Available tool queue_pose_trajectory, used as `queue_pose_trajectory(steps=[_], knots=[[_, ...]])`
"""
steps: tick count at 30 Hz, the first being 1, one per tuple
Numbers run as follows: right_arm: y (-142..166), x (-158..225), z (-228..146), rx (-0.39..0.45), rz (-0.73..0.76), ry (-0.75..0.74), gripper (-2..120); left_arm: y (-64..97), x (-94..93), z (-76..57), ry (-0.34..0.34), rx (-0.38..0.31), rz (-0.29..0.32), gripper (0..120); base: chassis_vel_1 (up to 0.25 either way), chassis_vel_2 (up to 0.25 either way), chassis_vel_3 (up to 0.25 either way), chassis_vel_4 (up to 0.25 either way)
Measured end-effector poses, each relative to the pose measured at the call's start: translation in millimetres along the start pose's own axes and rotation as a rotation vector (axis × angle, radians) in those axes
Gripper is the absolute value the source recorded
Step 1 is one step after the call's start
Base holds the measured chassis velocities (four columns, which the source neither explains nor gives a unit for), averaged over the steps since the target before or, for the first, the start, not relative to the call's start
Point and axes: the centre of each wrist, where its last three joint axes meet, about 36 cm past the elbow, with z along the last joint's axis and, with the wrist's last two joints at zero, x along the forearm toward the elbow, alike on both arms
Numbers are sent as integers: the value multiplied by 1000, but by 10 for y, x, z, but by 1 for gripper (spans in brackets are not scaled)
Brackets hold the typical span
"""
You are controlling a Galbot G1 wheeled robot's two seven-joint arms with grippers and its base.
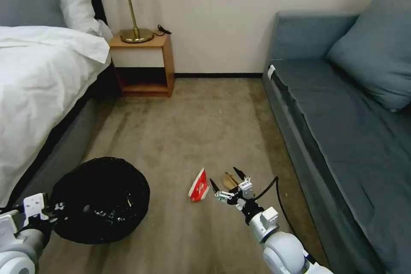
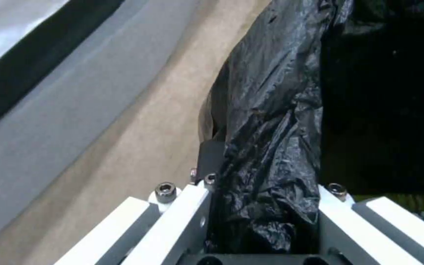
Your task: Pick up the trash bin, then pick up the garbage on the floor and place it into the trash bin.
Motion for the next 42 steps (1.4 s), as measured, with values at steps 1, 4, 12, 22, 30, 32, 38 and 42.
queue_pose_trajectory(steps=[1, 4, 12, 22, 30, 32, 38, 42], knots=[[-30, -8, 23, 6, 1, 33, 100, 4, -5, 4, 2, 1, 0, 3, -231, 201, 221, -229], [-126, -29, 83, 4, 5, 124, 100, 12, -14, 12, 4, 2, -2, 3, -181, 185, 207, -182], [-665, -170, 295, -45, 4, 387, 100, 42, -30, 25, 10, 5, -9, 3, -44, 37, 43, -45], [-960, -287, 529, -38, -94, 529, 100, 52, -26, 40, 13, 10, -12, 3, 0, 0, 0, 0], [-988, -495, 698, 6, -117, 586, 98, 66, -20, 43, 13, 10, -14, 3, 0, 0, 0, 0], [-1000, -525, 725, 13, -114, 594, 95, 67, -20, 40, 13, 8, -14, 3, 0, 0, 0, 0], [-1068, -601, 816, 12, -104, 617, 74, 74, -22, 33, 11, 6, -15, 3, 0, 0, 0, 0], [-1074, -611, 827, 16, -106, 616, 59, 75, -23, 34, 12, 6, -15, 3, 0, 0, 0, 0]])
